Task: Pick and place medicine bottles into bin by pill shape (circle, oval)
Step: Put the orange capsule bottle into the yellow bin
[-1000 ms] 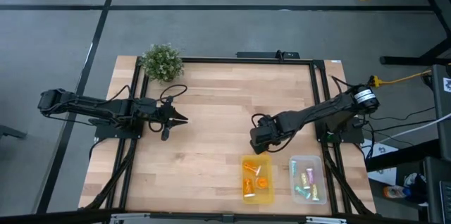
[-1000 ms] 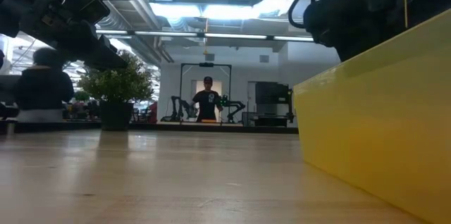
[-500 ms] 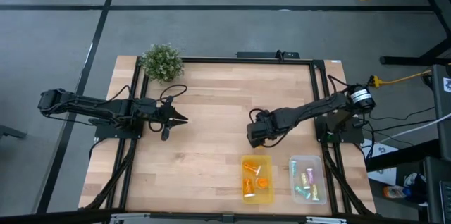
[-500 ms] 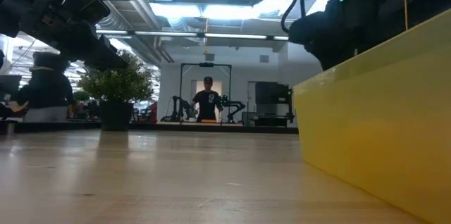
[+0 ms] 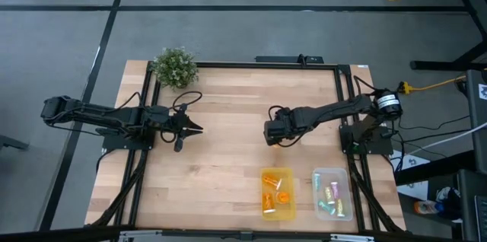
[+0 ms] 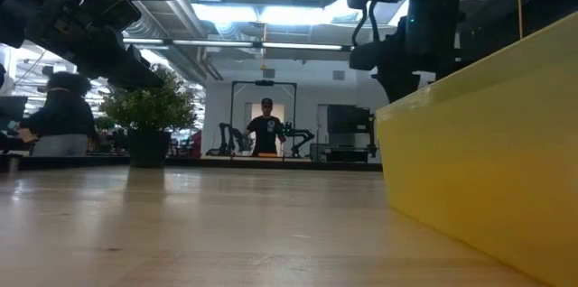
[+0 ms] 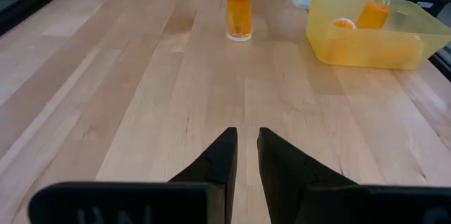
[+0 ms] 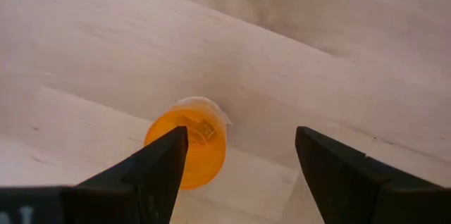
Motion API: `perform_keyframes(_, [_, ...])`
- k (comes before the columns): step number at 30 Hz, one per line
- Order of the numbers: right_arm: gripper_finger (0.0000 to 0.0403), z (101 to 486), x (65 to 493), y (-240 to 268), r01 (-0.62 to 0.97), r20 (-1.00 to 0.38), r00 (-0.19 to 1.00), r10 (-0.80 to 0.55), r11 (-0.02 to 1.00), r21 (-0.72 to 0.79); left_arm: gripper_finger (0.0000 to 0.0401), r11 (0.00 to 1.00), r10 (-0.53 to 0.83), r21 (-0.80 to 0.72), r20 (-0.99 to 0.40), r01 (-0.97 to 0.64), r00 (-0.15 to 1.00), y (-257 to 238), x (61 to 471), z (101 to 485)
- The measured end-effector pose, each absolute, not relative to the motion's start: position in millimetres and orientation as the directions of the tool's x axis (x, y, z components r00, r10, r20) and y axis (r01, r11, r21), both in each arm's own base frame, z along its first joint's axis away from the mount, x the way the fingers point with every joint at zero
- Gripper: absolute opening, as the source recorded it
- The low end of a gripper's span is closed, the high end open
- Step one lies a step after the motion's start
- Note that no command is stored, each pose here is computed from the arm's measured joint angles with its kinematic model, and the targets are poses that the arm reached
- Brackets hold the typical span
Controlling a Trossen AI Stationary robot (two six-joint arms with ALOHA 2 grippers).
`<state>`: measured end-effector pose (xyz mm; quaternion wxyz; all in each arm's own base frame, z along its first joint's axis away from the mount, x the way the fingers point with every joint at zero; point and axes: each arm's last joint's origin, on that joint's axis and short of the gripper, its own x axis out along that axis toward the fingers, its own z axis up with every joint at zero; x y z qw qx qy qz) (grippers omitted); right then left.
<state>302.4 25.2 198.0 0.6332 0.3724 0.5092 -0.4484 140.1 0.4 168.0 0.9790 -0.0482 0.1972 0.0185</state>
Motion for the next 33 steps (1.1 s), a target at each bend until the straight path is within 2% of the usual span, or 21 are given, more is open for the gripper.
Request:
perform_keyframes(10, [0.0268,224.2,319.5,27.3,0.896,-0.971,0.180,-0.155,0.433,0.097,0.0051,0.995,0.018,-0.087,-0.388,-0.056,0.922,0.5,140.1,168.0])
perform_keyframes(16, [0.0268,218.3,319.1,29.0,0.897,-0.979,0.168,-0.112,0.429,0.105,0.0051,0.995,0.017,-0.087,-0.388,-0.055,0.922,0.4,140.1,168.1])
perform_keyframes(20, [0.0268,209.0,324.7,33.1,0.886,-0.974,0.209,-0.090,0.438,0.149,0.0051,0.995,0.017,-0.087,-0.388,-0.055,0.922,0.4,140.1,168.0])
perform_keyframes(29, [0.0268,182.9,331.0,35.4,0.897,-0.980,0.145,-0.140,0.436,0.070,0.0051,0.995,0.017,-0.087,-0.390,-0.055,0.921,0.4,139.9,167.8])
perform_keyframes(33, [0.0268,194.7,333.8,36.1,0.892,-0.971,0.197,-0.137,0.435,0.120,0.0051,0.995,0.017,-0.087,-0.390,-0.056,0.921,0.5,140.0,167.8])
